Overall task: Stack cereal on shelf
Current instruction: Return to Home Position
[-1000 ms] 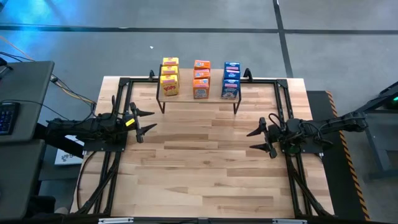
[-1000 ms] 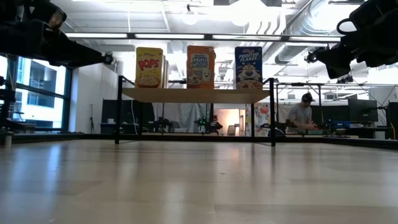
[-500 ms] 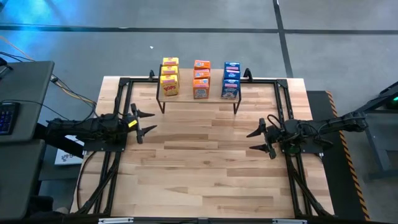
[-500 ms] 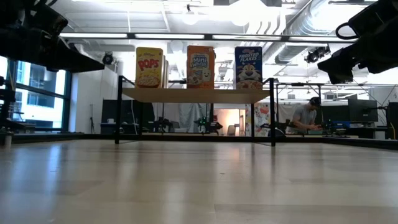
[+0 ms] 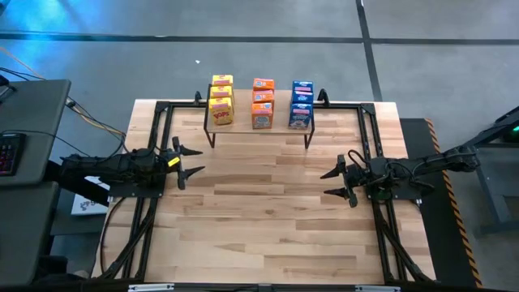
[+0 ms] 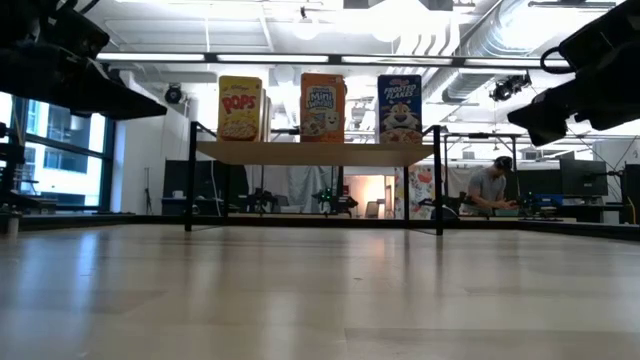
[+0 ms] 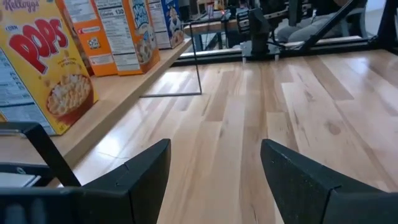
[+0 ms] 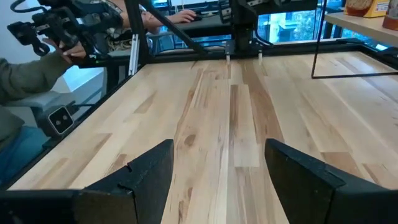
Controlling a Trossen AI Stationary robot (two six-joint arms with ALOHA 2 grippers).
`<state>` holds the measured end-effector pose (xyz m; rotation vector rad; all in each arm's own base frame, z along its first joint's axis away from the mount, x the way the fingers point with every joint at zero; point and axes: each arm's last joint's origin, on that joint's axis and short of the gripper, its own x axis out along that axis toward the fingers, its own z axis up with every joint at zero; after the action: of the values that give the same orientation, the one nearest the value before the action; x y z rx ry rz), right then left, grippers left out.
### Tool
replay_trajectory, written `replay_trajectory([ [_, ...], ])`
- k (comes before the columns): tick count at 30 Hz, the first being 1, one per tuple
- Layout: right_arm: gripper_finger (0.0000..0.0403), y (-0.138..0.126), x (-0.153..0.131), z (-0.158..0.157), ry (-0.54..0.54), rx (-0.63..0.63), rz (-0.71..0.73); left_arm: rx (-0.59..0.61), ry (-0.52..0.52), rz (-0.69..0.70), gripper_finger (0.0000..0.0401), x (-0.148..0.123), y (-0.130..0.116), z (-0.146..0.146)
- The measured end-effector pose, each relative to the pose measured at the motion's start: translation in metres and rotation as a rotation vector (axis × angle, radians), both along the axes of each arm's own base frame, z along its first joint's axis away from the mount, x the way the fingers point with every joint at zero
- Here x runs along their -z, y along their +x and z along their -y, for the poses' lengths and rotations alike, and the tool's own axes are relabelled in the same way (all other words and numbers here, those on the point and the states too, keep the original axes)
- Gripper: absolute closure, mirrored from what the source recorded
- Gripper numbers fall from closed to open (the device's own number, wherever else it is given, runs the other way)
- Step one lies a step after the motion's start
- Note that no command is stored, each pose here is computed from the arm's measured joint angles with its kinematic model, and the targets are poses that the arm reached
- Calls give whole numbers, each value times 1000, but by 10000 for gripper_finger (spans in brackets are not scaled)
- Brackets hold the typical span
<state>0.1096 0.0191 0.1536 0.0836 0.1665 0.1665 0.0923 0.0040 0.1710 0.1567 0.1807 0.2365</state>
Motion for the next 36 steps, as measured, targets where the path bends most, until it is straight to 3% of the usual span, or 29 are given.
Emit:
replay_trajectory([
  [7,158,0,3,0,-3,0,-30,-11,-62,6,160,1,0,0],
  [16,158,-1,5,0,99,20,-74,-13,-70,9,160,1,0,0],
  [36,158,-1,5,0,92,19,-73,-15,-69,9,160,1,0,0],
])
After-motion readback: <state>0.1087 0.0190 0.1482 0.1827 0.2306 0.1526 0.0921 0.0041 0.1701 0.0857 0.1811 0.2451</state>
